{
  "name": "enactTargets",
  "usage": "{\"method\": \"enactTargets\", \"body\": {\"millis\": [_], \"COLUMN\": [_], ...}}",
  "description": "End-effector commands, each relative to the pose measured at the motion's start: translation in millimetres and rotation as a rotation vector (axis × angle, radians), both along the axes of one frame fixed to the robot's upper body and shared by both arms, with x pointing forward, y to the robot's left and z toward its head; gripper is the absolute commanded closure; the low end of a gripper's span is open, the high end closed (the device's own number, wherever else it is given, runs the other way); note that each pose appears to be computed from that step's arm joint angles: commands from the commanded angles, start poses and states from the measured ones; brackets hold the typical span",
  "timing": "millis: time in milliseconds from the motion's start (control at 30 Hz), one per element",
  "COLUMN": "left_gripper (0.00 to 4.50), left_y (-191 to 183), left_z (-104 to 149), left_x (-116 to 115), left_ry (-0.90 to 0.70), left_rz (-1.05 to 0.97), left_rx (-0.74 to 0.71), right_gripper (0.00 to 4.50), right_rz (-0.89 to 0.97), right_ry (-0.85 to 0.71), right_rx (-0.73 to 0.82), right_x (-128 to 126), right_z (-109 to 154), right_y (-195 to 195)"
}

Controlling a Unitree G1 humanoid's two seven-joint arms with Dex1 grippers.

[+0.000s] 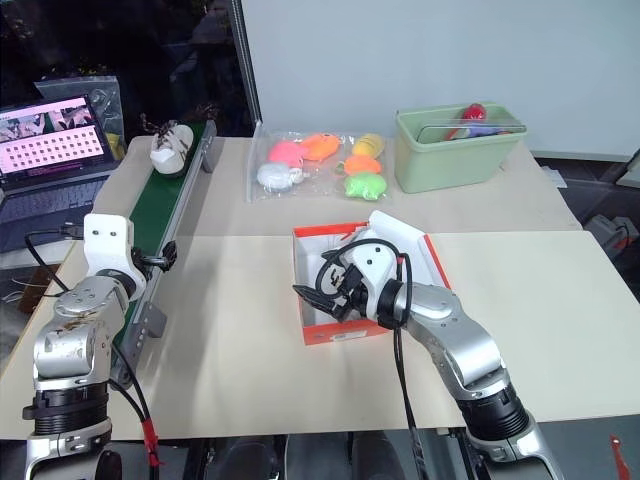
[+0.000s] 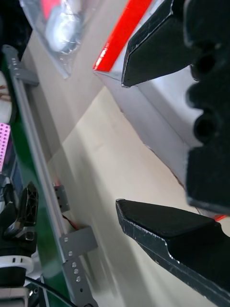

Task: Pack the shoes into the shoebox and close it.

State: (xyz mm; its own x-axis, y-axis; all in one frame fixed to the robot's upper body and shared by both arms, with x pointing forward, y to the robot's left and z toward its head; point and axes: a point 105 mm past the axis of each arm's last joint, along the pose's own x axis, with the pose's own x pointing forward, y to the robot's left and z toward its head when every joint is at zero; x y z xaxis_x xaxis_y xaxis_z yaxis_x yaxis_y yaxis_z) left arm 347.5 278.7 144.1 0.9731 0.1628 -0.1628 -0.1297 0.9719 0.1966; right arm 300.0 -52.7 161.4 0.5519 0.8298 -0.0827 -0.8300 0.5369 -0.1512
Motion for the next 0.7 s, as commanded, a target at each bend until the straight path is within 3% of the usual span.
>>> {"method": "enactTargets", "body": {"millis": [33,400,700], "left_gripper": [0.00,0.00,0.00], "left_y": [6,19,36], "left_z": [5,-1,0], "left_x": [-1,-7,-8], "left_ry": [-0.034,-0.091,-0.153], "left_rz": [0.019,0.104,0.156], "left_rx": [0.010,-0.017,-0.135], "right_gripper": [0.08,0.08,0.08], "right_rz": [-0.027,-0.048,-0.055], "right_ry": [-0.057,-0.057,-0.084], "right_rx": [0.029,0.048,0.027], "right_x": [-1,-2,3], "right_z": [15,6,10], "right_y": [0,-3,-6]}}
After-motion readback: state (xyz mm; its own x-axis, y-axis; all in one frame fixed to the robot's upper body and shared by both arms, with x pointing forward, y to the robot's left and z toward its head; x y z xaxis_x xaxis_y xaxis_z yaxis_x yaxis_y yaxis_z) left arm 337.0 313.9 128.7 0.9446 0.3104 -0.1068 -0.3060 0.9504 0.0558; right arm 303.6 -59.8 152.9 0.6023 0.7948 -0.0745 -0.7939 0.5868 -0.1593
